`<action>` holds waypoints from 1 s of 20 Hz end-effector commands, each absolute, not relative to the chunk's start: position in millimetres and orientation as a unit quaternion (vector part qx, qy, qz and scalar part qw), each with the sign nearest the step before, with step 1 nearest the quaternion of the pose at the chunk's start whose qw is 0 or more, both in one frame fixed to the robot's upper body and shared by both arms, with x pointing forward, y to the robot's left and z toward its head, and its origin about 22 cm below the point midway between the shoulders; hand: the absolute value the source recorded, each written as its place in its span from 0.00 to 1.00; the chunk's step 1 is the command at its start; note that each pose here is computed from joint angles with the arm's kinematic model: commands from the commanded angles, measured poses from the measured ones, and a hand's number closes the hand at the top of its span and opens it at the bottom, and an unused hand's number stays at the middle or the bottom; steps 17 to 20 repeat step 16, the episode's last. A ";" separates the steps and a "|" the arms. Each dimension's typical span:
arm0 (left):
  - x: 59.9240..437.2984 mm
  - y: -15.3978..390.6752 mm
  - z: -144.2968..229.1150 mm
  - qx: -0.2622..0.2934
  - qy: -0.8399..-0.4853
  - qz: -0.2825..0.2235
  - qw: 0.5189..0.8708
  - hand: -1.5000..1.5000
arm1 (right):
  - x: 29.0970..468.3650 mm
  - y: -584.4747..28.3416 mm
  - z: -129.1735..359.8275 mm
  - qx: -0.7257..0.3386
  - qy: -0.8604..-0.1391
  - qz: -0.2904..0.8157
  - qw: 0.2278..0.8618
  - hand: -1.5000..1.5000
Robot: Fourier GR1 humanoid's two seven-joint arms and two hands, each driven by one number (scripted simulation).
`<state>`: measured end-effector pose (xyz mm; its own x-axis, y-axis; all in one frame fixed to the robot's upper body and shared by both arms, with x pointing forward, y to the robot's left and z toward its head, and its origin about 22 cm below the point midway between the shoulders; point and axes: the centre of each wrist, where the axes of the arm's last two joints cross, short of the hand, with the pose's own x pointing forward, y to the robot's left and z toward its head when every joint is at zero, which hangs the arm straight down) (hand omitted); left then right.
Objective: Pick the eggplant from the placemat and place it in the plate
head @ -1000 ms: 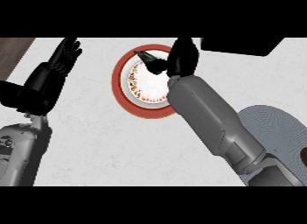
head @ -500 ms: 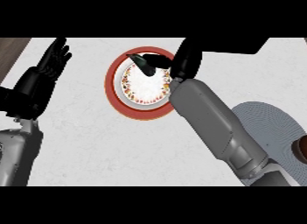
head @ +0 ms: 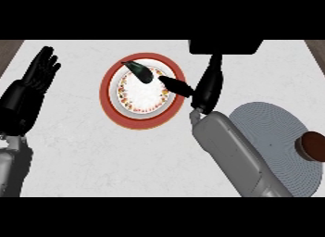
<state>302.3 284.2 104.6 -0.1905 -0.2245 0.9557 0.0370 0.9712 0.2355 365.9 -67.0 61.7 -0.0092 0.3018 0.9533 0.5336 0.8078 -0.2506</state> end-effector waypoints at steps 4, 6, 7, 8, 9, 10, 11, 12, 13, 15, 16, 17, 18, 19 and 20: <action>294.5 284.7 93.7 0.062 -0.759 -0.098 0.641 0.50 | 316.1 -122.2 43.0 -0.288 -0.706 -0.083 0.641 0.00; 298.7 281.5 102.7 0.064 -0.763 -0.104 0.634 0.50 | 305.6 -133.6 43.3 -0.302 -0.707 -0.072 0.636 0.00; 301.4 283.4 94.1 0.066 -0.768 -0.106 0.628 0.50 | 294.0 -134.0 33.6 -0.307 -0.712 -0.075 0.627 0.00; 287.1 302.0 95.3 0.068 -0.758 -0.102 0.640 0.50 | 292.9 -130.2 49.9 -0.297 -0.708 -0.077 0.637 0.00; 284.8 285.8 111.9 0.059 -0.759 -0.103 0.640 0.50 | 280.2 -145.8 48.2 -0.305 -0.704 -0.071 0.638 0.00; 306.6 292.2 109.3 0.064 -0.763 -0.101 0.636 0.50 | 280.5 -143.1 43.6 -0.301 -0.706 -0.074 0.637 0.00; 301.5 294.4 109.0 0.066 -0.771 -0.100 0.626 0.50 | 272.7 -161.0 40.5 -0.303 -0.713 -0.077 0.628 0.00; 297.5 291.4 90.9 0.070 -0.762 -0.096 0.636 0.50 | 268.5 -173.9 46.0 -0.304 -0.710 -0.076 0.630 0.00; 306.8 286.7 115.9 0.059 -0.761 -0.100 0.638 0.50 | 266.9 -160.1 52.3 -0.315 -0.710 -0.061 0.627 0.00; 296.4 296.8 107.8 0.063 -0.764 -0.097 0.635 0.50 | 255.8 -187.6 59.1 -0.320 -0.711 -0.062 0.624 0.00; 299.1 281.4 100.4 0.069 -0.761 -0.096 0.637 0.50 | 245.1 -185.3 45.5 -0.340 -0.705 -0.057 0.620 0.00; 299.1 281.4 100.4 0.069 -0.761 -0.096 0.637 0.50 | 245.1 -185.3 45.5 -0.340 -0.705 -0.057 0.620 0.00; 299.1 281.4 100.4 0.069 -0.761 -0.096 0.637 0.50 | 245.1 -185.3 45.5 -0.340 -0.705 -0.057 0.620 0.00; 299.1 281.4 100.4 0.069 -0.761 -0.096 0.637 0.50 | 245.1 -185.3 45.5 -0.340 -0.705 -0.057 0.620 0.00; 299.1 281.4 100.4 0.069 -0.761 -0.096 0.637 0.50 | 245.1 -185.3 45.5 -0.340 -0.705 -0.057 0.620 0.00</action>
